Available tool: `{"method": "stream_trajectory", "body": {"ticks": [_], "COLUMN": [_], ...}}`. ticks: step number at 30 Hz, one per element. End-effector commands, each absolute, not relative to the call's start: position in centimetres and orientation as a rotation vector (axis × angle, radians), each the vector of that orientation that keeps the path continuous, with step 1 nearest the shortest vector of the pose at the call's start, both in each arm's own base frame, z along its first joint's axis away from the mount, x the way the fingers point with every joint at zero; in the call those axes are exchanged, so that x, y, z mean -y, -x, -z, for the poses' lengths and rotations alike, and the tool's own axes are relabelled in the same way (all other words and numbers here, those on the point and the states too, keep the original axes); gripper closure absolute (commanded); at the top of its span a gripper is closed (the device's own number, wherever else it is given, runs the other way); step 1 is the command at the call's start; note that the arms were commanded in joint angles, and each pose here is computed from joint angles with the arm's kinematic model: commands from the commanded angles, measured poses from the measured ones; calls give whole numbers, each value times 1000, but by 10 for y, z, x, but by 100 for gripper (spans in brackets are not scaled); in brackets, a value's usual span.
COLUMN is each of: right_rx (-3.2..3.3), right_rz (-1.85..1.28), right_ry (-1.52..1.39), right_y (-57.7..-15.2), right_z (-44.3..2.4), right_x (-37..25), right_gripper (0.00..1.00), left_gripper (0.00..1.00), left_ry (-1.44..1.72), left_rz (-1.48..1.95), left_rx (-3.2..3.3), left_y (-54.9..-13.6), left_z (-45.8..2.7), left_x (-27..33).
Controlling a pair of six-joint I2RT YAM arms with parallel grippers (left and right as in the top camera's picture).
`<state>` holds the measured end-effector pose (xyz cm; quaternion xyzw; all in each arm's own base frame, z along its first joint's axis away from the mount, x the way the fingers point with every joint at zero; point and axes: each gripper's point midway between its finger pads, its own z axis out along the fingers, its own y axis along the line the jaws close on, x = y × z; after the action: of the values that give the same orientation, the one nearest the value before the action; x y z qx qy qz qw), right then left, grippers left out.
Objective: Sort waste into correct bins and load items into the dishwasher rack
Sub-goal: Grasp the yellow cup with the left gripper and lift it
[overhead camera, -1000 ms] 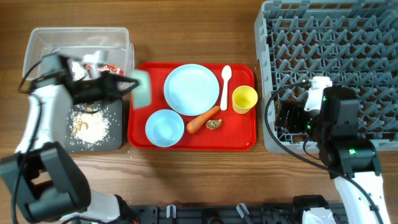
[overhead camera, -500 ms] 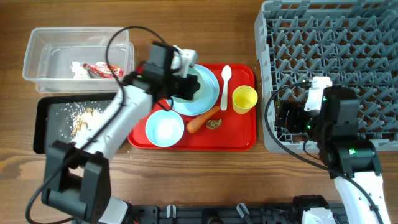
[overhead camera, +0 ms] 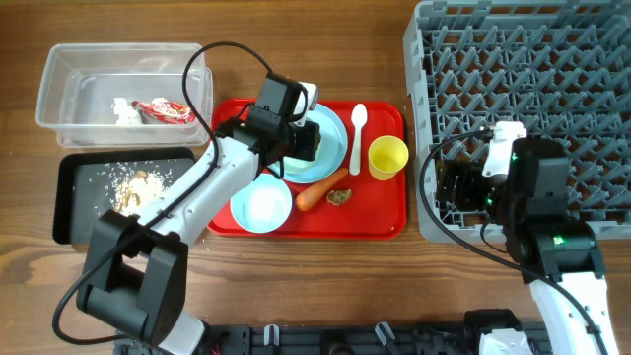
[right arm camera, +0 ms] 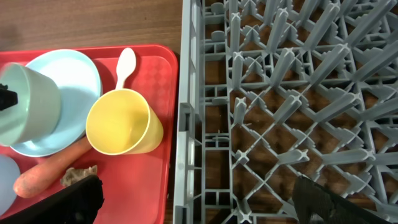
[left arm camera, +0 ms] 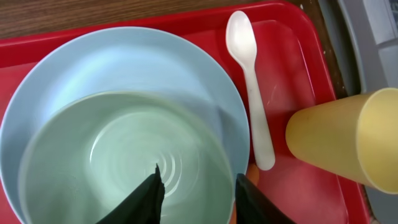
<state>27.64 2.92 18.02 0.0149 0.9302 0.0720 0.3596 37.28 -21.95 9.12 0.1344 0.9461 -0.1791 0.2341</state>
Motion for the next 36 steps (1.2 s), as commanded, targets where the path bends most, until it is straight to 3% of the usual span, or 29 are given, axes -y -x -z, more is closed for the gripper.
{"method": "stream_trajectory", "body": {"ticks": [1, 4, 10, 16, 29, 33, 35, 36], "right_rx": [-2375, -2375, -2375, -2382, -2407, -2408, -2408, -2409], "right_rz": [-213, -213, -217, -216, -90, -91, -90, -90], "right_ry": [-48, -48, -57, -58, -212, -212, -212, -212], "right_y": [-280, -280, -280, -278, -273, -273, -273, -273], "right_z": [-191, -191, -191, -190, -183, -183, -183, -183], "right_x": [-32, -32, -32, -32, -9, -9, -9, -9], "right_gripper": [0, 0, 0, 0, 0, 0, 0, 0], "left_gripper": [47, 42, 42, 34, 34, 37, 46, 56], "left_ry": [-389, -407, -385, -459, -500, -526, -533, -534], "left_rz": [579, 664, 888, 921, 724, 713, 709, 709], "left_rx": [-2535, -2450, -2353, -2335, -2451, -2493, -2507, -2510], "left_y": [-371, -372, -371, -365, -357, -350, -348, -348], "left_z": [-118, -151, -183, -170, -102, -83, -77, -75], "left_x": [229, 239, 265, 297, 323, 329, 331, 331]}}
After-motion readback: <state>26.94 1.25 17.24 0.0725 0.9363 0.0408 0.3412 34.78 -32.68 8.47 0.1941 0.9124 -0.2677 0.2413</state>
